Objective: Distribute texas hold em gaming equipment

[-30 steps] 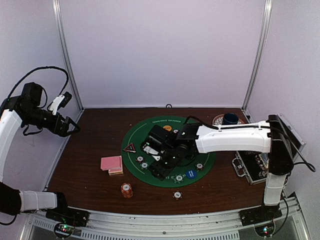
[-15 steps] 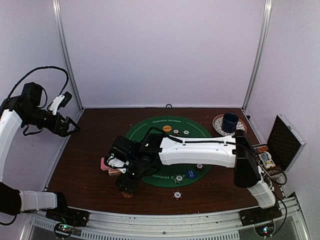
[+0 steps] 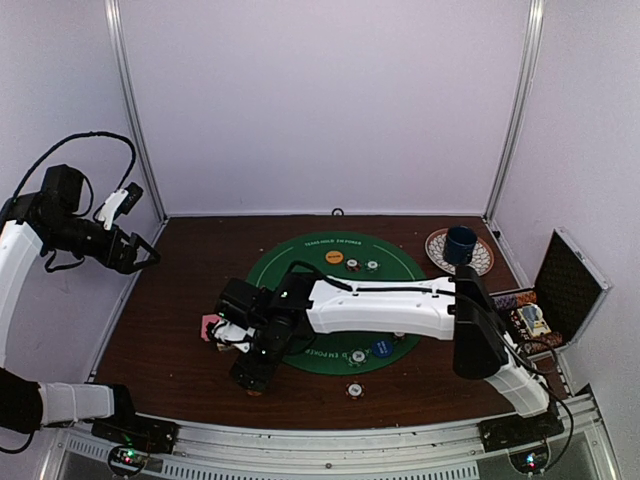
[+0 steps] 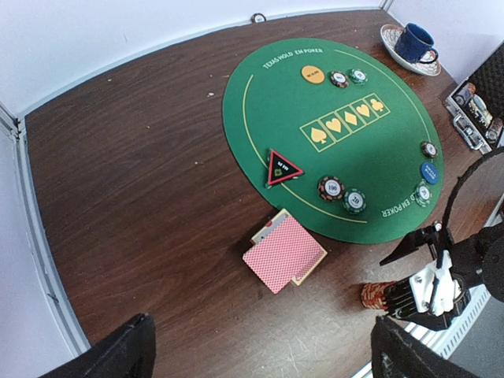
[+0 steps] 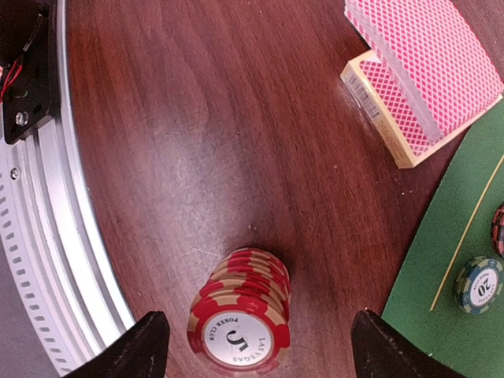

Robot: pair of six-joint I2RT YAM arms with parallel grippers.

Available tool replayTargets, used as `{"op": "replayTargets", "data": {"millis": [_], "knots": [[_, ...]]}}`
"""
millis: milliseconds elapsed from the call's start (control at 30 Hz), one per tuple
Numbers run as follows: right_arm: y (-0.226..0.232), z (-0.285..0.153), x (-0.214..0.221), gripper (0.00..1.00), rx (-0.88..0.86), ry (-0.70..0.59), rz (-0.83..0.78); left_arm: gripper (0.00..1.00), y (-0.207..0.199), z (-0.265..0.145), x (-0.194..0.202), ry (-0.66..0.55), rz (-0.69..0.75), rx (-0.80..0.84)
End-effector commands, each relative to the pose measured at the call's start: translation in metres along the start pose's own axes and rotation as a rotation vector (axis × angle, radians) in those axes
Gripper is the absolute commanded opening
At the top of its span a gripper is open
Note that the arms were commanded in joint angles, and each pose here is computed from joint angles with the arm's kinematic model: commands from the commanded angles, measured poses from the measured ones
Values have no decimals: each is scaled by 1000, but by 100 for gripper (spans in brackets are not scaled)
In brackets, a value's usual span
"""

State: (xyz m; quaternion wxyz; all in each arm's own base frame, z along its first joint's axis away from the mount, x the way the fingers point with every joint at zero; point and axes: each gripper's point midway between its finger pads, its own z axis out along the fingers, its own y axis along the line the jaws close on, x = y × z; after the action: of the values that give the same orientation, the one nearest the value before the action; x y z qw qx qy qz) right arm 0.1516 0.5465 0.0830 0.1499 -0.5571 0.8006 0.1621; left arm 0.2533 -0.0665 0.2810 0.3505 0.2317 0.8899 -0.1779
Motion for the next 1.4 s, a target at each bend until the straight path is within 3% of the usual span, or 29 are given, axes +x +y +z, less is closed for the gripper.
{"op": "replayTargets", "data": {"millis": [0, 933, 1200, 1367], "knots": [[5, 11, 2, 82, -21, 17, -14, 98, -4, -7, -7, -32, 24, 1], [4, 11, -4, 53, -25, -1, -12, 98, -3, -5, -4, -23, 23, -1], [6, 1, -7, 53, -32, -13, -14, 97, -3, -5, -3, -23, 22, -1], [8, -1, -8, 59, -44, -13, -10, 98, -4, -5, -3, -23, 22, 0]]}}
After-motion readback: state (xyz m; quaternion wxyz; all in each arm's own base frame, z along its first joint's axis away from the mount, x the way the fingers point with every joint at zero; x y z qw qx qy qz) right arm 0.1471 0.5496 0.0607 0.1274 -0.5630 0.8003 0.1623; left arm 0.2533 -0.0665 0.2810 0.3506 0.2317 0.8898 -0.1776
